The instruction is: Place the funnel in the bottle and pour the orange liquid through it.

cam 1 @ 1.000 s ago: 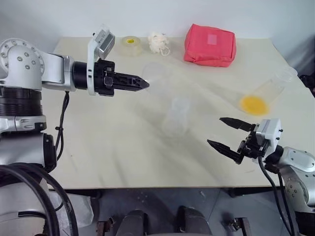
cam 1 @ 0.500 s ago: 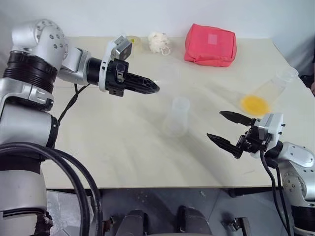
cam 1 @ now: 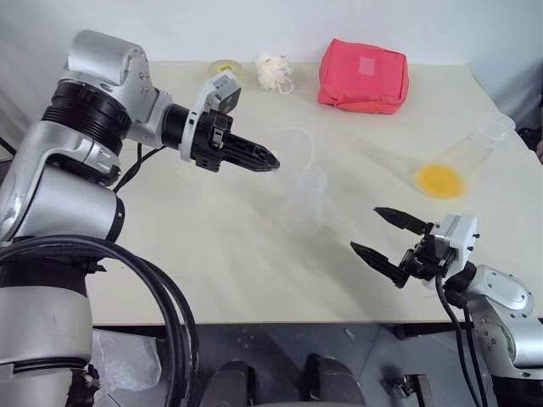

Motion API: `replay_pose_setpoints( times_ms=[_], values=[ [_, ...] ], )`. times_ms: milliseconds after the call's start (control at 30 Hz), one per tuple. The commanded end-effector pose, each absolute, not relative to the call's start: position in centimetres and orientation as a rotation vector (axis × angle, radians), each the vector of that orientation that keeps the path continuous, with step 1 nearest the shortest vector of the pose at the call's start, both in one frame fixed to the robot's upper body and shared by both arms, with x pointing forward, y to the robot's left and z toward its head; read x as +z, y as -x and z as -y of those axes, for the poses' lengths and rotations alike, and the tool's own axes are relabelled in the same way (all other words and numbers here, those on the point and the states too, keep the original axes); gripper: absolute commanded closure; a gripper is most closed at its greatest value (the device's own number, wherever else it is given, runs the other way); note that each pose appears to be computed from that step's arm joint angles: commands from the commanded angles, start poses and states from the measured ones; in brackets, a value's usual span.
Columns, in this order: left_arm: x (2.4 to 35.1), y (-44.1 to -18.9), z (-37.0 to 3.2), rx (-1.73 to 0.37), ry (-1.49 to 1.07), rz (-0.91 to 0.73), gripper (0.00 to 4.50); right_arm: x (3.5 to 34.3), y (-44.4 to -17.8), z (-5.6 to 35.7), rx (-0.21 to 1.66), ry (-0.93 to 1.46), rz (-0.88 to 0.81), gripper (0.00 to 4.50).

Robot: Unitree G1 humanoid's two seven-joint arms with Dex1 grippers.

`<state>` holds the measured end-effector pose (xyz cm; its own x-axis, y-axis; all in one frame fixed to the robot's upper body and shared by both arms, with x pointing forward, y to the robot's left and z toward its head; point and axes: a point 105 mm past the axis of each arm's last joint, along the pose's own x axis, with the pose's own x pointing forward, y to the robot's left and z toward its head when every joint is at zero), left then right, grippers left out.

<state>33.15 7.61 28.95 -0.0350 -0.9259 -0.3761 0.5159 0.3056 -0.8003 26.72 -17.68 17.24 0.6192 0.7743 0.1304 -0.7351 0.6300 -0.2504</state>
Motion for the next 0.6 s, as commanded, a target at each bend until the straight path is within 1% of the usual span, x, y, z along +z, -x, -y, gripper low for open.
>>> replay_pose_setpoints(
  times_ms=[33,367,600],
  values=[
    [30.1,-33.3,-7.2,-1.251,0.456,-1.028,4.48,18.1,-26.2,17.4,0.872,0.2,0.287,0.0],
    [29.4,-33.9,-6.7,-1.262,0.398,-1.042,4.48,17.6,-25.8,17.0,0.854,0.182,0.287,0.0],
    [29.7,-34.0,-5.9,-1.289,0.371,-1.017,4.48,17.4,-25.6,16.7,0.845,0.179,0.287,0.0]
  ],
)
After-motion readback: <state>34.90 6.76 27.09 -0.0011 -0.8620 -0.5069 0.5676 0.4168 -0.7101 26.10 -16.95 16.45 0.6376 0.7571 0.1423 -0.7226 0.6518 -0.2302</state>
